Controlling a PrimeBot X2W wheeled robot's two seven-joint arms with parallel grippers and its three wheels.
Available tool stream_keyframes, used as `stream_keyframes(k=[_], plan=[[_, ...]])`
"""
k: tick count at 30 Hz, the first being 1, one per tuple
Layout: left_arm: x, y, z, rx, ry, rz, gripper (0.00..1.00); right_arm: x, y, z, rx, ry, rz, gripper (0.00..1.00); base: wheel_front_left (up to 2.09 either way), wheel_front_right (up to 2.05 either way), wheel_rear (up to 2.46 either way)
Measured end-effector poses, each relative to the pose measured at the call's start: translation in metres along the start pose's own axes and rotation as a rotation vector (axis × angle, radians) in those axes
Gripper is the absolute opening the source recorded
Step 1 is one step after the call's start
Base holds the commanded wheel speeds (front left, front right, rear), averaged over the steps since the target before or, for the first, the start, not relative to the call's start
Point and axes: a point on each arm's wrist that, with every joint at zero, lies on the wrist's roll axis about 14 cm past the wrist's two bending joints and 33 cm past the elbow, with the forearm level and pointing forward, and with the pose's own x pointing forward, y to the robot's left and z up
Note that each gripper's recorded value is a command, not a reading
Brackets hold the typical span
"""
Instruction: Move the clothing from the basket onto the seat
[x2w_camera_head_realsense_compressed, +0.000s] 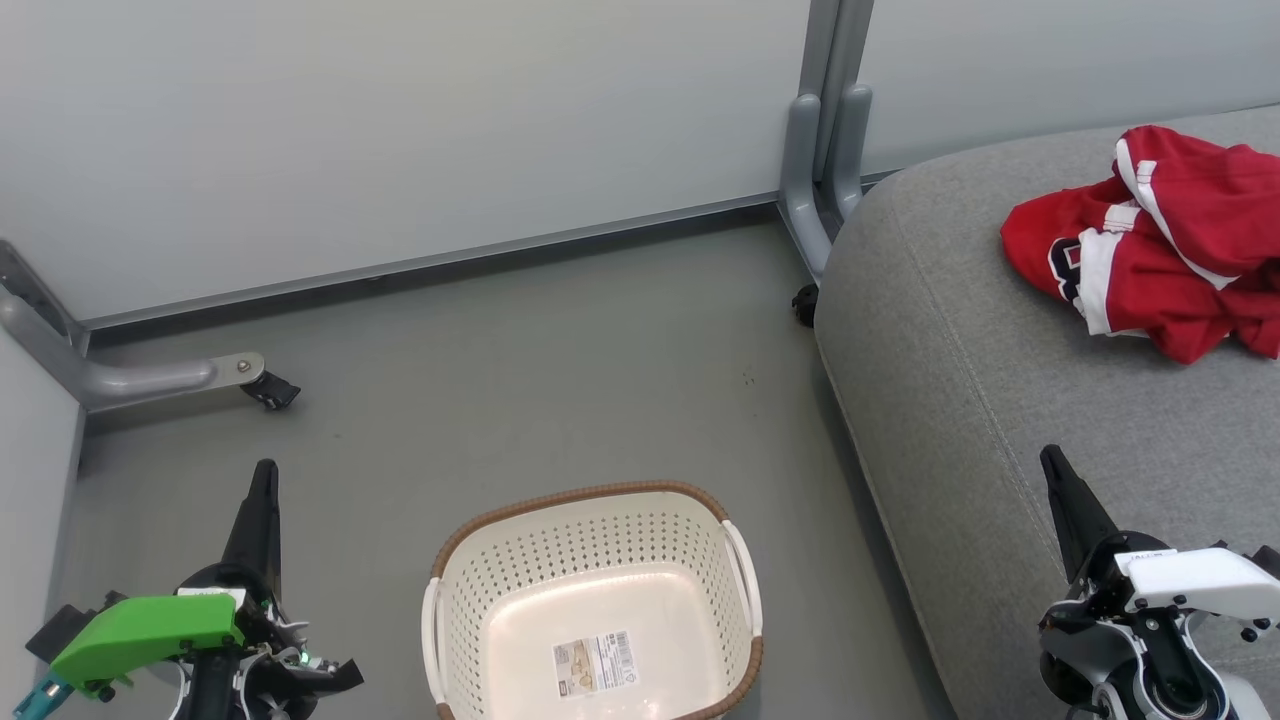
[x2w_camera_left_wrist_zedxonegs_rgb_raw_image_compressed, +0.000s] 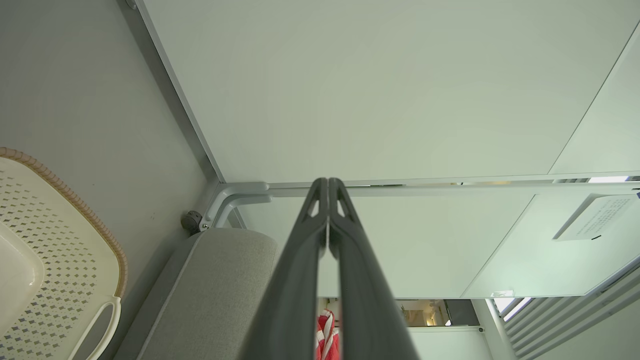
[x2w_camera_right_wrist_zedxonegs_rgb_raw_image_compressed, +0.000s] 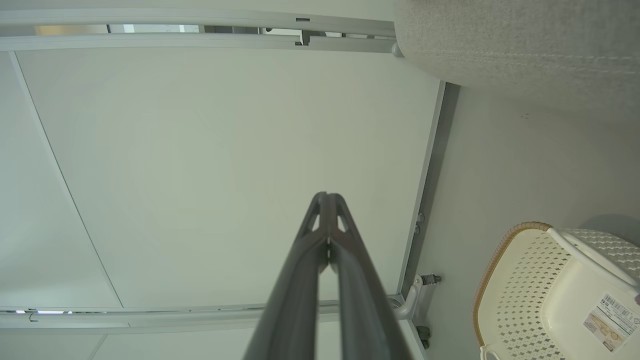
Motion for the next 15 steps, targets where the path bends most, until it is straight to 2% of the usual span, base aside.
stream_keyframes(k=[15], plan=[[0.0000,0.0000,-0.0001,0.000,0.000,0.000,0.00,0.0000,0.0000,0.0000,0.000,0.000,0.000,0.00,0.00,0.00,0.00]])
